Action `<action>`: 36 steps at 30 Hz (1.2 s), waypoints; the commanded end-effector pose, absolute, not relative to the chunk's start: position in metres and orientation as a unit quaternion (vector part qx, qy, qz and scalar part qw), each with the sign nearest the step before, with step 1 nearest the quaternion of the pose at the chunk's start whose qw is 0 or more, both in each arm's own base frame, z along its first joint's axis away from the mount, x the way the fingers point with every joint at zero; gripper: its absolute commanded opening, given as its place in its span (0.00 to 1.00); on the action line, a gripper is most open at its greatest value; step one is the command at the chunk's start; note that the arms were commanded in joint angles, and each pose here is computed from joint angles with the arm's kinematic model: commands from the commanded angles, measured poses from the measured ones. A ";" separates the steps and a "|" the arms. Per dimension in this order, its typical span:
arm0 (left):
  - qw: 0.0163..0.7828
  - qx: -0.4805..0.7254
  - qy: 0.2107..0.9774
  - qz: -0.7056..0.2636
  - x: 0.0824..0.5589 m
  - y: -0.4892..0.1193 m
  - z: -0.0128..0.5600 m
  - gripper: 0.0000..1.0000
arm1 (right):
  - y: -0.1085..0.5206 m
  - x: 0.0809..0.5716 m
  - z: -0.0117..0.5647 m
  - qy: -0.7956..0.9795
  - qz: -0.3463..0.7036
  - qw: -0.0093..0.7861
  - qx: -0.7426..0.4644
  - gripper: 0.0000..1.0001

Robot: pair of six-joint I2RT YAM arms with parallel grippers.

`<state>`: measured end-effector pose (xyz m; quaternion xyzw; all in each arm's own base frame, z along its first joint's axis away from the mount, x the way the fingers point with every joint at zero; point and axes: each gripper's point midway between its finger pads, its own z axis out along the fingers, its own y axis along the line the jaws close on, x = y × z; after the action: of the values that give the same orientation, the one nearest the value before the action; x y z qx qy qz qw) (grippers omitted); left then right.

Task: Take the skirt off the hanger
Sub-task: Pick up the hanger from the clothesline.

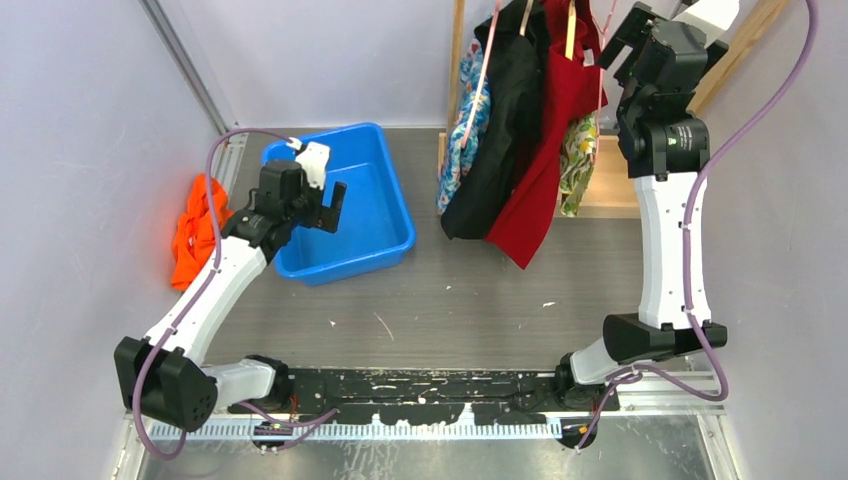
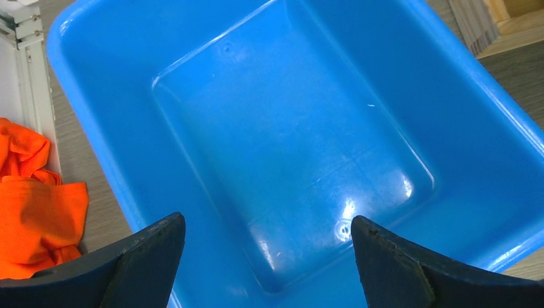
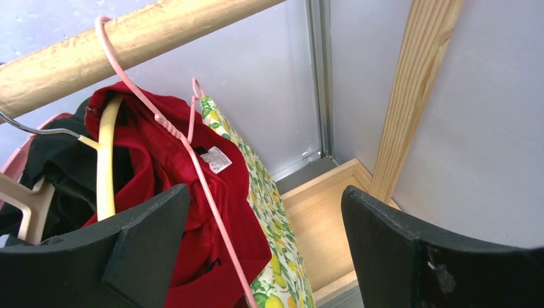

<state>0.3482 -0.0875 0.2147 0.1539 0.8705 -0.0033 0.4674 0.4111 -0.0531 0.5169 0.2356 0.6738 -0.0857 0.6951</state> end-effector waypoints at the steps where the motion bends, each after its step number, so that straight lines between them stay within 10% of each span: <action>1: 0.505 0.144 0.850 -0.028 0.349 -0.095 0.239 0.99 | -0.046 0.419 0.519 0.674 -0.069 0.700 0.225 0.93; 36: 0.503 0.147 0.851 0.014 0.359 -0.084 0.232 0.99 | -0.041 0.527 0.504 0.662 -0.077 0.716 0.206 0.93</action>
<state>0.3458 -0.0837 0.2130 0.1451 0.8695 0.0025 0.4721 0.5314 -0.0333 0.4653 0.1937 0.7066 -0.0728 0.6766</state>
